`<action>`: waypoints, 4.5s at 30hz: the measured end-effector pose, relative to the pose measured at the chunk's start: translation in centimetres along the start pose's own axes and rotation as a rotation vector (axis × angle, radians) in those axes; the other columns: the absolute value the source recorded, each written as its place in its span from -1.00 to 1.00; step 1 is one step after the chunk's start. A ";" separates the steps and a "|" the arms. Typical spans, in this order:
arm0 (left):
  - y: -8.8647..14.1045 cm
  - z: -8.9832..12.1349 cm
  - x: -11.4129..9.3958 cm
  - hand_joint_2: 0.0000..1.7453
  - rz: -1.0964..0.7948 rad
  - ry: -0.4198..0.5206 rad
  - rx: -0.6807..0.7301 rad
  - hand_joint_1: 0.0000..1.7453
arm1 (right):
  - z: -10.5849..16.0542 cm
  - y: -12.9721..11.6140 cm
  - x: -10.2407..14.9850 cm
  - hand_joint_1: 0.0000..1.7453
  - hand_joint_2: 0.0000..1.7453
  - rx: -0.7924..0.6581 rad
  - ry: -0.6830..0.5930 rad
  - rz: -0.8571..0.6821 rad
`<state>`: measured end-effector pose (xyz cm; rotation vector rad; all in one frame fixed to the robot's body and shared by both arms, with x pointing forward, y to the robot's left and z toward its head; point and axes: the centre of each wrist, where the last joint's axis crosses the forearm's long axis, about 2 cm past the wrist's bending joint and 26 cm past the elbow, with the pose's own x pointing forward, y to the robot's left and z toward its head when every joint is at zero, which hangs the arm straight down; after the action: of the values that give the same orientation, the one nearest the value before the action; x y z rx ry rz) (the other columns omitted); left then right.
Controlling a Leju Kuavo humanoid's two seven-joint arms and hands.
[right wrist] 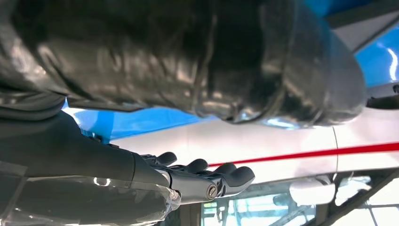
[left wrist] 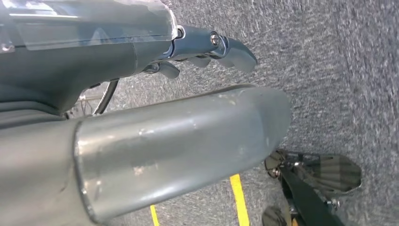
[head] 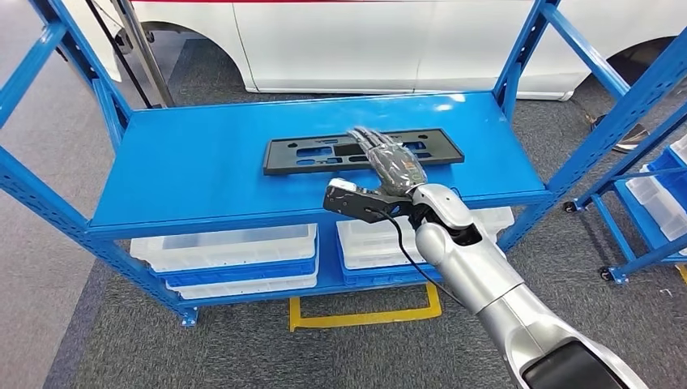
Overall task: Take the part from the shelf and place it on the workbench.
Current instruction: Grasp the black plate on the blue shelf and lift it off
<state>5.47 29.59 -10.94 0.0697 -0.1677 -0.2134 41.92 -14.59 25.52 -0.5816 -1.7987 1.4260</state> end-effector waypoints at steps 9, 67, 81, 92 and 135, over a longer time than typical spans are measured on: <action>-0.1 0.0 -0.3 -1.00 0.000 -0.002 -0.013 -1.00 | 0.1 0.3 -0.2 -1.00 -1.00 0.011 0.010 0.000; -0.9 0.1 -1.8 -1.00 0.042 -0.009 -0.030 -1.00 | 5.5 -1.5 -3.4 -1.00 1.00 -0.074 -0.005 -0.213; -0.8 0.1 -1.9 -1.00 0.061 -0.010 -0.026 -1.00 | 7.9 -1.5 -3.2 -1.00 1.00 -0.078 -0.043 -0.213; -0.8 0.1 -2.0 -1.00 0.070 -0.008 -0.026 -1.00 | 8.3 0.1 -2.4 -1.00 1.00 0.017 -0.033 -0.093; -1.4 0.2 -1.7 -1.00 0.077 -0.019 -0.015 -1.00 | 7.3 6.0 -3.3 -1.00 1.00 0.120 0.152 0.135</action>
<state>3.53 28.56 -11.16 0.0463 -0.1874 -0.1383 37.56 -19.85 18.21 -0.7393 -1.5693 1.5253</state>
